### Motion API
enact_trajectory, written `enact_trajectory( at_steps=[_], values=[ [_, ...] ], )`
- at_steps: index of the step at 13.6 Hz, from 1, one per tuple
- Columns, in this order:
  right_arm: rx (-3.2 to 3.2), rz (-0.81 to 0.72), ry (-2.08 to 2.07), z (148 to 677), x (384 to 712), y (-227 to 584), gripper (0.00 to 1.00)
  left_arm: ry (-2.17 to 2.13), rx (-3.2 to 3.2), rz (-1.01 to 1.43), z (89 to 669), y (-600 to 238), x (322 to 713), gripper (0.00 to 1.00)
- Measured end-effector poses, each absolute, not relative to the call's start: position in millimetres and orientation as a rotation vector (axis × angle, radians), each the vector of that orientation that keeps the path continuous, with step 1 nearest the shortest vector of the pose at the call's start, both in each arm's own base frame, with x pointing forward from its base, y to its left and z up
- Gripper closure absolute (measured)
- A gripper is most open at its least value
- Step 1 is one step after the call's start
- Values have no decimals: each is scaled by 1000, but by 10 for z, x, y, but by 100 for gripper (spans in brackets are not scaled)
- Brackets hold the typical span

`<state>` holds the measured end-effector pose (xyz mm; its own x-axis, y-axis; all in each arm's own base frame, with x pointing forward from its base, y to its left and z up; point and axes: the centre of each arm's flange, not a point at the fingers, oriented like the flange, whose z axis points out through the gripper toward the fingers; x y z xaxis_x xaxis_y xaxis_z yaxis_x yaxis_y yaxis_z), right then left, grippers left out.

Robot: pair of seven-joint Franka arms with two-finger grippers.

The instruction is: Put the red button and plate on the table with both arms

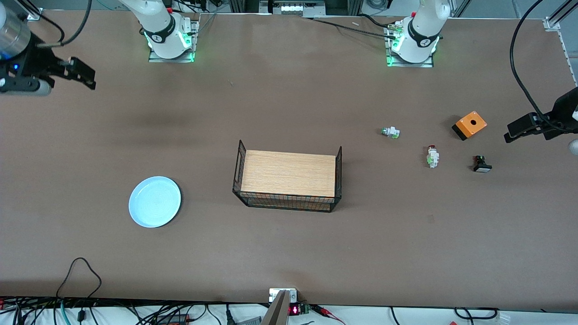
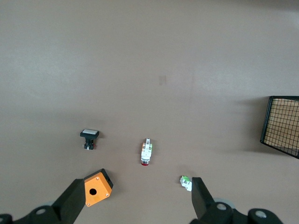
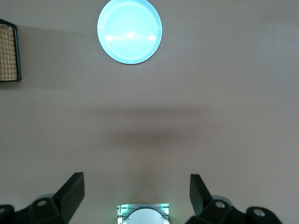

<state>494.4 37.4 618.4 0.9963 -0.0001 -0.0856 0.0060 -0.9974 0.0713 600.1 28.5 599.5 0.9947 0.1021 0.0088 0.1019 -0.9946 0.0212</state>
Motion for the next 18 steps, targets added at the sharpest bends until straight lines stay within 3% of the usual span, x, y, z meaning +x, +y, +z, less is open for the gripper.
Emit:
enact_trajectory(
  at_steps=[3, 10, 18],
  values=[
    [3074, -117, 16, 6156, 4883, 411, 0, 159, 3117, 15, 5995, 285, 6002, 0],
    [3105, -150, 7, 5859, 5592, 466, 0, 158, 3117, 15, 5995, 280, 6002, 0],
    [3106, -64, 5, 5838, 5820, 467, 0, 158, 3117, 15, 5995, 281, 6001, 0]
  ],
)
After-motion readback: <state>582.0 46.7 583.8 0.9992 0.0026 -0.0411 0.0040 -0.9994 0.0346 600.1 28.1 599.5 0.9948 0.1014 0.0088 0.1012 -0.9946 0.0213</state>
